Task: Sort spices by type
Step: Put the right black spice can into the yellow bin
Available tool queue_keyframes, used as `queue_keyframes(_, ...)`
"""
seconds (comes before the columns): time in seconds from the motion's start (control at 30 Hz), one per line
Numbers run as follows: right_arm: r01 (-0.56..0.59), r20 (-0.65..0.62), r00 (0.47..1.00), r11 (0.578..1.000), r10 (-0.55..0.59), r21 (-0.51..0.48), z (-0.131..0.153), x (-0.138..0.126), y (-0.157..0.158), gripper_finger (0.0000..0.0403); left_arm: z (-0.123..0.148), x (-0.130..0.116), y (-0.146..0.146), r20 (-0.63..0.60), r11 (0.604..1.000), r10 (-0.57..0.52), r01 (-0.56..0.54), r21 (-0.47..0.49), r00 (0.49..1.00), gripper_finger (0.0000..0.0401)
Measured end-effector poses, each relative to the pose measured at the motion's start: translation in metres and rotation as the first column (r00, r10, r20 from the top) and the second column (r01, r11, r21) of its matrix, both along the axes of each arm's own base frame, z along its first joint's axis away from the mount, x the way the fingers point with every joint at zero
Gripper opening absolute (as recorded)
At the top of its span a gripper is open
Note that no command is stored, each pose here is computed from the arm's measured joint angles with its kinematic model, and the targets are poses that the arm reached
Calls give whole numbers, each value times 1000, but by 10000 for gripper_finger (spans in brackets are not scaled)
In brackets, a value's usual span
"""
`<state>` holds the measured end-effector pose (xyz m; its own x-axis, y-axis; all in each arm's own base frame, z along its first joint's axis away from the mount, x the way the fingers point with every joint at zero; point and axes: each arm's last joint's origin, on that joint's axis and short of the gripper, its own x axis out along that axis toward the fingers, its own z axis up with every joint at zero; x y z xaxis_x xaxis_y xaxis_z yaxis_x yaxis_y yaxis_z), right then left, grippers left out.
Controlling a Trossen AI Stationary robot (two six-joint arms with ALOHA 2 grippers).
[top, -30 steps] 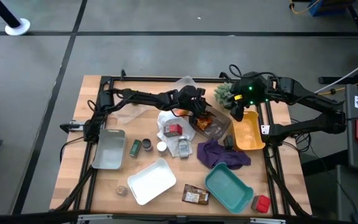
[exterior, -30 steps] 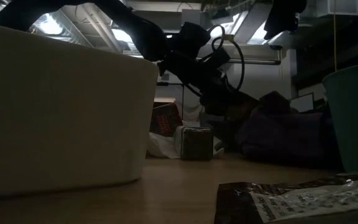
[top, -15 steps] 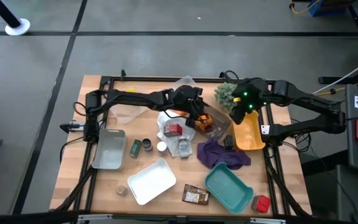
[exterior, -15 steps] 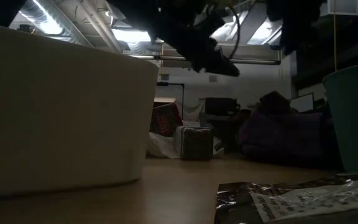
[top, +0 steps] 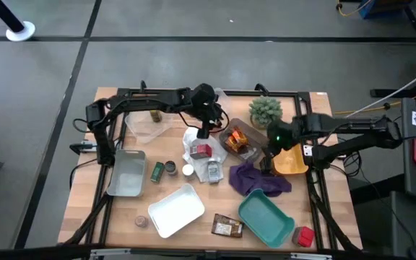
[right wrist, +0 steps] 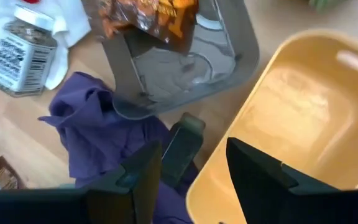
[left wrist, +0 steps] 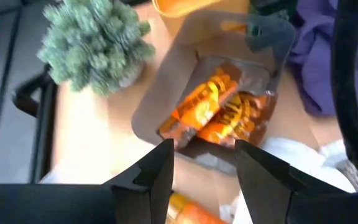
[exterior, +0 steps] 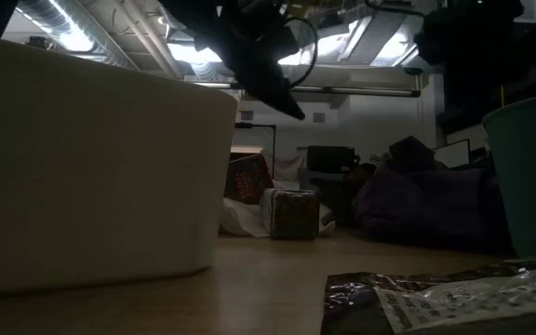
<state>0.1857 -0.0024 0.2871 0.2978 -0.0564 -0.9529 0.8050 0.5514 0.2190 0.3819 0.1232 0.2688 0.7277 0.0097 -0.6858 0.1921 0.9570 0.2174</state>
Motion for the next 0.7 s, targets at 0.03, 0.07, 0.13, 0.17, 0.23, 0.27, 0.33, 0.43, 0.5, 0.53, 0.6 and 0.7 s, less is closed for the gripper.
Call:
queue_keyframes(0.03,19,0,1000,1000,-19,5,-4,0,5,184,0,0,0,2,1000,-1,1,0,1000,155)
queue_keyframes(0.07,38,3,999,999,-38,8,-7,1,9,184,0,0,0,4,1000,-6,6,4,1000,155)
queue_keyframes(0.13,68,7,998,998,-68,15,-15,1,17,184,0,1,-1,8,1000,-14,14,9,1000,155)
queue_keyframes(0.17,80,12,997,997,-80,15,-19,1,21,184,1,2,-2,11,1000,-21,21,14,1000,155)
queue_keyframes(0.23,102,27,994,995,-103,15,-26,2,28,184,1,2,-4,14,999,-35,35,23,999,155)
queue_keyframes(0.27,111,31,993,994,-112,11,-30,2,32,184,1,3,-5,15,999,-38,38,23,999,155)
queue_keyframes(0.33,125,22,992,992,-124,-3,-36,3,37,184,1,3,-7,13,999,-43,42,22,999,155)
queue_keyframes(0.43,137,-8,991,990,-137,-31,-43,6,45,184,1,4,-9,12,999,-49,48,22,999,155)
queue_keyframes(0.5,133,-27,991,990,-134,-45,-48,10,49,184,1,4,-10,12,998,-55,55,26,998,155)
queue_keyframes(0.53,129,-37,991,990,-131,-52,-50,11,50,184,1,4,-10,12,998,-56,56,27,998,155)
queue_keyframes(0.6,123,-65,990,990,-127,-64,-56,15,52,184,1,4,-11,12,998,-56,55,26,998,155)
queue_keyframes(0.7,122,-101,986,989,-129,-79,-63,20,53,184,1,4,-11,12,998,-56,55,25,998,155)
